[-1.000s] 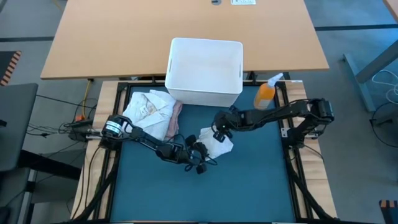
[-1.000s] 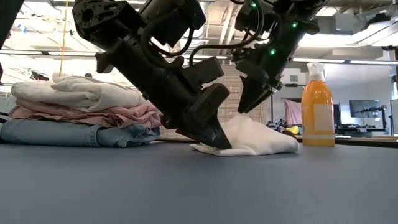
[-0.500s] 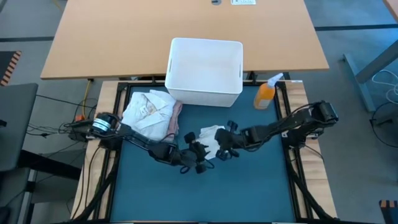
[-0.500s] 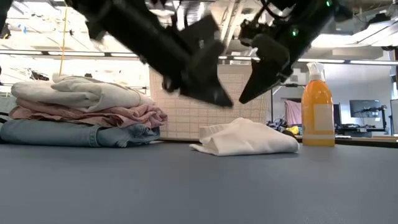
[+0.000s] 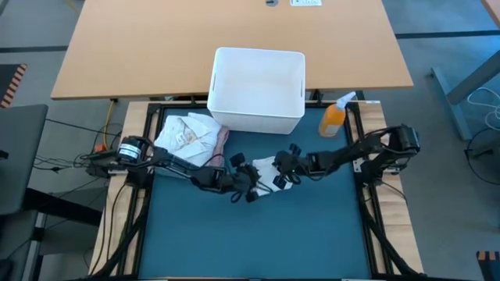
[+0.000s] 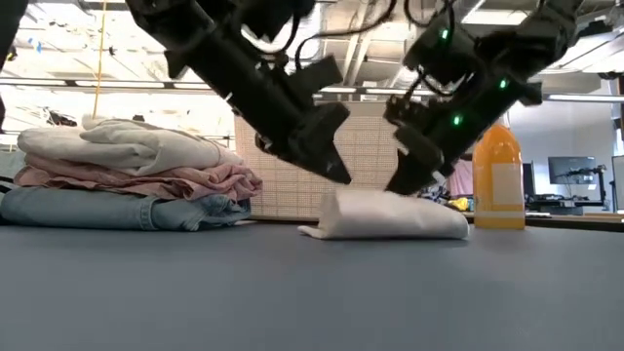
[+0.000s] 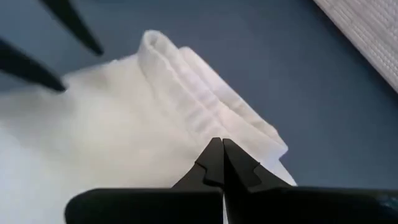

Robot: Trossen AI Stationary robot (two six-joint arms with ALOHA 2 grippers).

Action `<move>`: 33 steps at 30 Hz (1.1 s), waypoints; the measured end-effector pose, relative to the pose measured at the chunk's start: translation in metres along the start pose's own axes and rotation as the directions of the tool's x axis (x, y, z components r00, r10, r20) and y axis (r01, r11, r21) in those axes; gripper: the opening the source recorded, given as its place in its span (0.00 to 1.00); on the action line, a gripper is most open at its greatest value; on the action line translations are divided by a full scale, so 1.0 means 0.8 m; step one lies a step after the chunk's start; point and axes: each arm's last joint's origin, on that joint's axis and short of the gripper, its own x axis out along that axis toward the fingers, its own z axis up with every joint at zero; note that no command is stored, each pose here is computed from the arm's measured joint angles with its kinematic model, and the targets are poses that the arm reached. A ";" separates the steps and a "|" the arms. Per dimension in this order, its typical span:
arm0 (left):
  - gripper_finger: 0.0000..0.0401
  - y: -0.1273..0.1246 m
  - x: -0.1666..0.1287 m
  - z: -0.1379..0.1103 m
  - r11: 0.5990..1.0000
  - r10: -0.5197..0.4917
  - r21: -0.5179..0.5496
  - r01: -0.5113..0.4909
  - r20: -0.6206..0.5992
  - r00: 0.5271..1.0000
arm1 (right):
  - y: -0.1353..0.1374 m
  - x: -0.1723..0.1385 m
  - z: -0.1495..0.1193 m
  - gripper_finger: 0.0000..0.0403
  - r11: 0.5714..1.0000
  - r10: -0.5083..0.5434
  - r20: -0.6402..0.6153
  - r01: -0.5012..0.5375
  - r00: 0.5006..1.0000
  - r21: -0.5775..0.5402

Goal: Fold Laundry from Bin
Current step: Fold the white shorts, then stack the white shorts on top of the white shirt

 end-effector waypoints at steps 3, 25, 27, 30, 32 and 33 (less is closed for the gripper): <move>0.24 0.014 0.008 -0.001 1.000 0.024 0.010 -0.023 -0.017 1.000 | -0.009 0.009 -0.006 0.03 1.000 -0.020 0.001 0.020 1.000 0.017; 0.24 0.110 0.038 -0.004 0.990 0.084 -0.098 -0.106 -0.200 0.976 | -0.009 -0.041 0.018 0.07 0.999 0.032 0.106 -0.035 0.994 0.031; 0.24 0.111 0.025 0.010 0.990 0.078 -0.104 -0.097 -0.168 0.983 | -0.008 -0.052 0.020 0.07 0.998 0.046 0.108 -0.051 0.993 0.048; 0.24 0.106 0.001 0.025 0.991 0.055 -0.109 -0.072 -0.147 0.988 | -0.001 -0.059 0.021 0.07 0.996 0.072 0.125 -0.078 0.990 0.046; 0.24 0.094 -0.016 0.032 0.992 0.010 -0.121 -0.025 -0.129 0.992 | 0.003 -0.054 0.016 0.05 0.997 0.063 0.107 -0.067 0.992 0.033; 0.24 0.084 -0.022 0.033 0.992 -0.019 -0.126 0.003 -0.125 0.992 | 0.004 -0.050 0.012 0.05 0.999 0.039 0.094 -0.041 0.995 0.027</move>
